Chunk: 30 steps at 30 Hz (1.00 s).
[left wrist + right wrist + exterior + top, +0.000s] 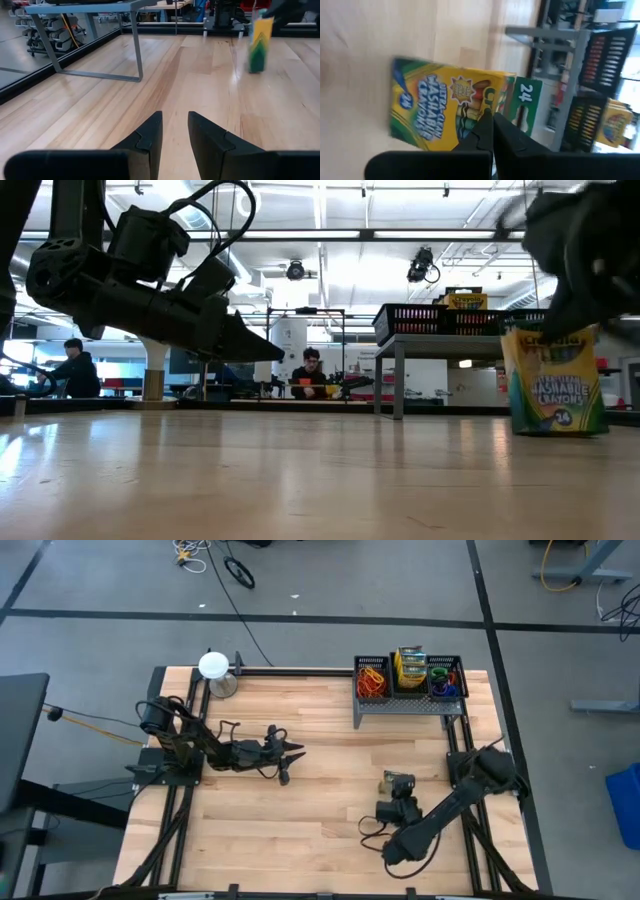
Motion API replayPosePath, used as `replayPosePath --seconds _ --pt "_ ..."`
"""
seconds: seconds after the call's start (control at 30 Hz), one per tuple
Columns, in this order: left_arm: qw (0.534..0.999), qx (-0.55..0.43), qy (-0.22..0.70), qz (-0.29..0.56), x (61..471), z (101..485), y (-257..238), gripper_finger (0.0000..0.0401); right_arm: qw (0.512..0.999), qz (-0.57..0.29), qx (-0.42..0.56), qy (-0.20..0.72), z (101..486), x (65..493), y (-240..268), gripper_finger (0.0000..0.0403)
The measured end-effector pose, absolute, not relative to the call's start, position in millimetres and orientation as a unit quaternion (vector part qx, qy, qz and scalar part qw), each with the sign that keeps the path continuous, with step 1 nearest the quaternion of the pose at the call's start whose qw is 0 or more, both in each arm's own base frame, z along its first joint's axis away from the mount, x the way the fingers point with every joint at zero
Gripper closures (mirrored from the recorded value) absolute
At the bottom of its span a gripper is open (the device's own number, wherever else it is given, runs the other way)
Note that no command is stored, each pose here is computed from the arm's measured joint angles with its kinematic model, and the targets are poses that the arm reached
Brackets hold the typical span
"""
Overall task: Pick & Place Office Desk Supplies
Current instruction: Put the yellow crayon box into the middle black bin on the shelf
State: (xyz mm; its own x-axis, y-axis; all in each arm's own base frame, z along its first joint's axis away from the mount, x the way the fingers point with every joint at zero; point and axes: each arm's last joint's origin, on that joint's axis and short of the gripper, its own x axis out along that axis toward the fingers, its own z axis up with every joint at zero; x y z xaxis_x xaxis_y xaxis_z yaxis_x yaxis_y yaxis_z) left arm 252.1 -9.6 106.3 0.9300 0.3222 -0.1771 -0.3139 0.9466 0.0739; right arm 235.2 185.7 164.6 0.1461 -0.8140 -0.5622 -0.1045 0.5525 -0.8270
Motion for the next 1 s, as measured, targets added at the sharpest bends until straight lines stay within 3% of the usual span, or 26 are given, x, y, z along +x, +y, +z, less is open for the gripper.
replayPosePath --seconds 0.13,0.47,1.0 --pt "0.981 0.024 0.101 0.162 252 105 -9 0.0302 0.625 -0.286 -0.407 0.601 152 234 186 0.0402" --pt "0.981 0.021 0.101 0.162 252 105 -10 0.0302 0.658 -0.3 -0.356 0.592 159 230 196 0.0378" --pt "0.981 0.022 0.103 0.162 252 104 -10 0.0302 0.645 -0.301 -0.28 0.644 167 245 190 0.0247"
